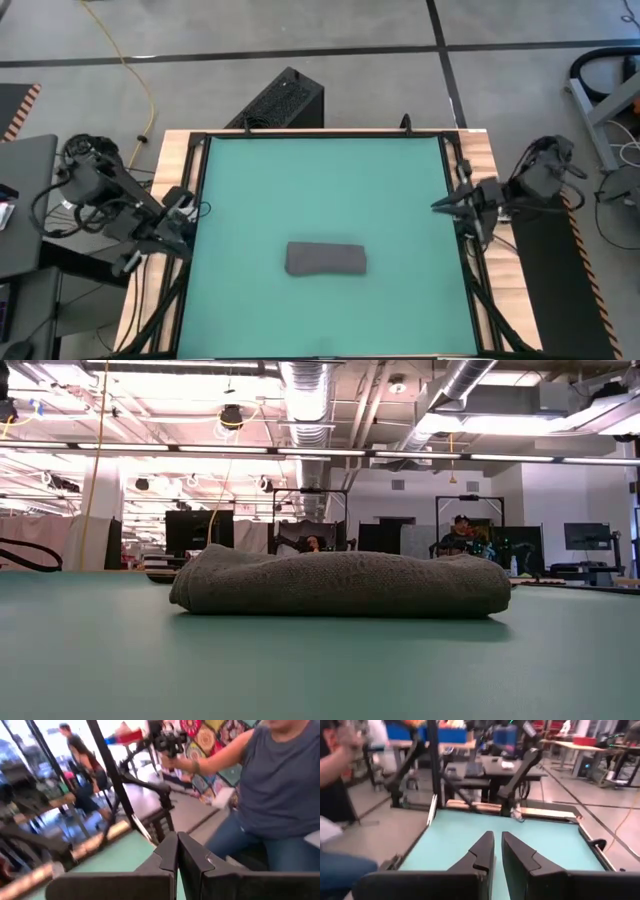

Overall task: Roll towel
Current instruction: Return to Home Position

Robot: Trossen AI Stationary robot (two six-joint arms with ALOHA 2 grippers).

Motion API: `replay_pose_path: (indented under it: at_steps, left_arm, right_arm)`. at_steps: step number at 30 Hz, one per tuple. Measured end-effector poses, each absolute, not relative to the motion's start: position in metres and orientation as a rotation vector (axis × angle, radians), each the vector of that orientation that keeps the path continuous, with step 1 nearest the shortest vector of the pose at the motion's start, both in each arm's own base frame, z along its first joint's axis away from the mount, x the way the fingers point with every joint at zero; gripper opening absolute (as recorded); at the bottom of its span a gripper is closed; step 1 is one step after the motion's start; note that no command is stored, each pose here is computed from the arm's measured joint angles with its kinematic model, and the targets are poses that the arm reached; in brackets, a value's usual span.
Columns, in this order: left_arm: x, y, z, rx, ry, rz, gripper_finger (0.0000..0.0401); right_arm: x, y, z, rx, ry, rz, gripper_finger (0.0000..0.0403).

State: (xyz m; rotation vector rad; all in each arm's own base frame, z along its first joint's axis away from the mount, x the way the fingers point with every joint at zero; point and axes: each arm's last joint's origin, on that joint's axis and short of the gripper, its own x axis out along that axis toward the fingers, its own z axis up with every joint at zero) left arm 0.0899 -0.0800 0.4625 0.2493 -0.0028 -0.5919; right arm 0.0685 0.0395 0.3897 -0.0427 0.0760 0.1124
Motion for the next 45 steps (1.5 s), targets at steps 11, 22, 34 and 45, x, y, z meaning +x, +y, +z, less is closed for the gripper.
replay_pose_path:
  at_steps: [11,22,34,45]
  left_arm:
    - [0.081,-0.07,0.402,0.061,-0.107,-0.553,0.0]
    - [0.084,-0.074,0.276,-0.219,-0.238,-0.592,0.0]
    - [0.08,-0.067,0.206,-0.294,-0.313,-0.518,0.0]
    - [0.081,-0.067,0.199,-0.224,-0.268,-0.493,0.0]
  right_arm:
    - [0.045,0.017,0.331,0.122,-0.122,0.097,0.0061]
    - [0.061,0.033,0.245,0.206,-0.188,0.116,0.0061]
    - [0.074,0.042,0.207,0.228,-0.198,0.069,0.0061]
    - [0.078,0.043,0.183,0.215,-0.064,-0.002,0.0061]
